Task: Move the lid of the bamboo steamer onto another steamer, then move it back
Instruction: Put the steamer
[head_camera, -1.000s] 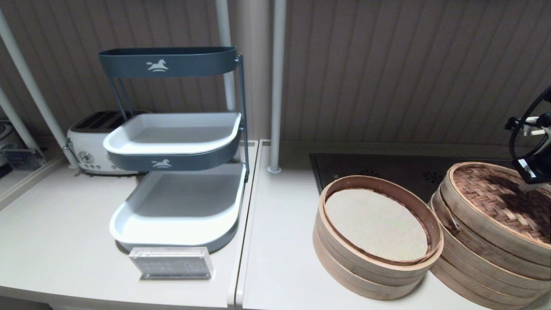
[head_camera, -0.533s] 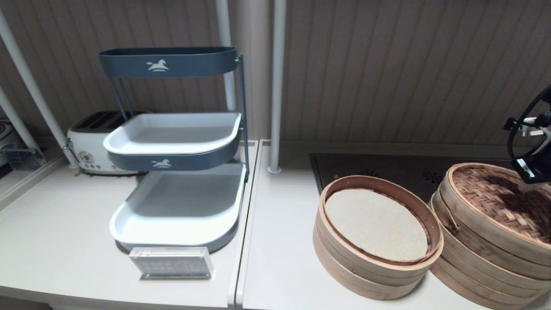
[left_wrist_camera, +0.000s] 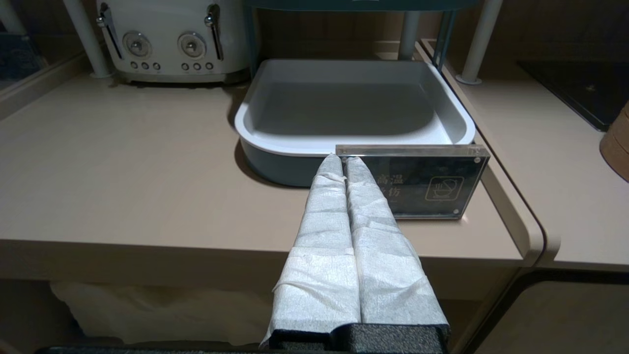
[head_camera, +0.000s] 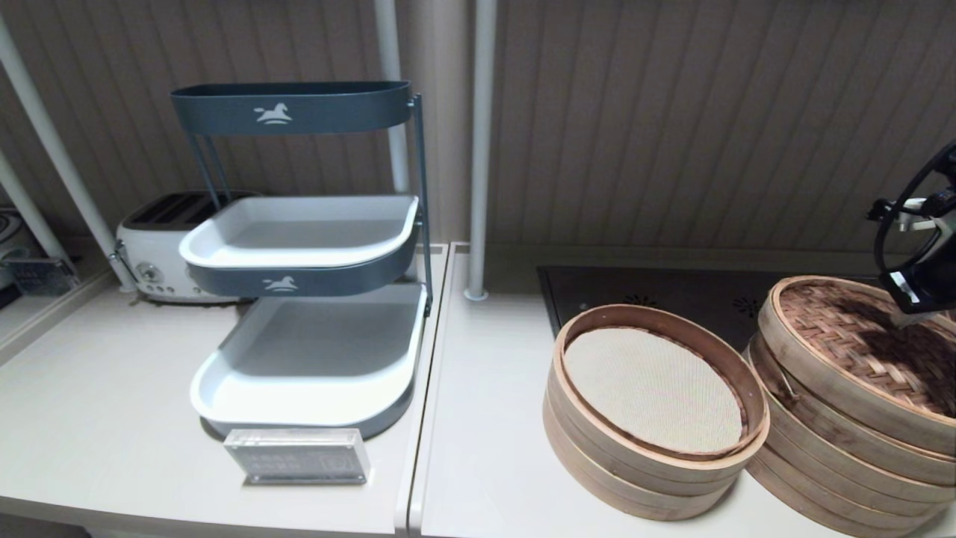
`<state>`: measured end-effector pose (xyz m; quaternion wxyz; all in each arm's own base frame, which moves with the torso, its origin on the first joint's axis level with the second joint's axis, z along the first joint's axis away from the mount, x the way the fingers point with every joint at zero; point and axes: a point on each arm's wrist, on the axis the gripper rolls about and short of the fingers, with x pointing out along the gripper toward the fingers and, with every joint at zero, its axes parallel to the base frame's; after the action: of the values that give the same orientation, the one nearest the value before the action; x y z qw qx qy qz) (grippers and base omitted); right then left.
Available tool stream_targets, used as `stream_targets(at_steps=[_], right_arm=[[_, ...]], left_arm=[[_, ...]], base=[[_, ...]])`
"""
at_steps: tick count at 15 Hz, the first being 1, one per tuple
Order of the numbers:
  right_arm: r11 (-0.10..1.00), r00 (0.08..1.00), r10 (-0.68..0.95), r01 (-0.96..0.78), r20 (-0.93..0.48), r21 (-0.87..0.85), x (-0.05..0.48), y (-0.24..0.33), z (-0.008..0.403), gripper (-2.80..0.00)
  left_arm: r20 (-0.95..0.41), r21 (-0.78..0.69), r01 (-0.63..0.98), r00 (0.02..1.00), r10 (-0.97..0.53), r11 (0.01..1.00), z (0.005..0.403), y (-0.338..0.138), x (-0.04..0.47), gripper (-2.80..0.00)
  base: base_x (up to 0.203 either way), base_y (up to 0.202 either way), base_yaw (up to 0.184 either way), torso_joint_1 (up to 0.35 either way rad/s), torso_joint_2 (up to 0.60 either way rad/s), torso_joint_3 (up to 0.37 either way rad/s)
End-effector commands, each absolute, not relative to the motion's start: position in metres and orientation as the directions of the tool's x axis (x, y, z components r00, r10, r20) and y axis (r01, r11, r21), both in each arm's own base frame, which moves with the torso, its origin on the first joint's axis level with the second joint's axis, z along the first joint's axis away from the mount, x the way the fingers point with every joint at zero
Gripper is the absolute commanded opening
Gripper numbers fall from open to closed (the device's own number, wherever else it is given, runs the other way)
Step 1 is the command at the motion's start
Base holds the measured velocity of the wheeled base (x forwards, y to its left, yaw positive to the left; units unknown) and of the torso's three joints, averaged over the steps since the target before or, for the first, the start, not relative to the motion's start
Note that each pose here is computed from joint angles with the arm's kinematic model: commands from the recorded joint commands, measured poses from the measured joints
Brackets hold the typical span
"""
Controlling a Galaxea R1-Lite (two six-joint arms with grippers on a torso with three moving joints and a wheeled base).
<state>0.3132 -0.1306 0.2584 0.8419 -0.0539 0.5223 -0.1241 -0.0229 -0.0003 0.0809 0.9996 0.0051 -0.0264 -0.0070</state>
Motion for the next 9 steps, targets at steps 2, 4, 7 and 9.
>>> stream_targets(at_steps=[2, 4, 7, 9], right_arm=[[0.964, 0.411, -0.264, 0.150, -0.873, -0.221, 0.3107, -0.1302, 0.2574, -2.80], [0.963, 0.411, -0.265, 0.151, -0.873, -0.221, 0.3100, -0.1305, 0.2579, -2.80], [0.962, 0.426, -0.271, 0.148, -0.863, -0.229, 0.3070, -0.1295, 0.2641, -2.80], [0.961, 0.426, -0.274, 0.148, -0.862, -0.232, 0.3063, -0.1296, 0.2648, -2.80]], left_arm=[[0.028, 0.010, 0.014, 1.000, -0.014, 1.000, 0.0733, -0.0003, -0.0209, -2.80], [0.028, 0.011, 0.014, 1.000, -0.014, 1.000, 0.0733, -0.0003, -0.0210, -2.80], [0.028, 0.010, 0.014, 1.000, -0.014, 1.000, 0.0733, -0.0003, -0.0209, -2.80], [0.028, 0.011, 0.014, 1.000, -0.014, 1.000, 0.0733, -0.0003, -0.0209, -2.80]], base=[[0.000, 0.000, 0.000, 0.000, 0.00, 0.000], [0.000, 0.000, 0.000, 0.000, 0.00, 0.000], [0.000, 0.000, 0.000, 0.000, 0.00, 0.000], [0.000, 0.000, 0.000, 0.000, 0.00, 0.000]])
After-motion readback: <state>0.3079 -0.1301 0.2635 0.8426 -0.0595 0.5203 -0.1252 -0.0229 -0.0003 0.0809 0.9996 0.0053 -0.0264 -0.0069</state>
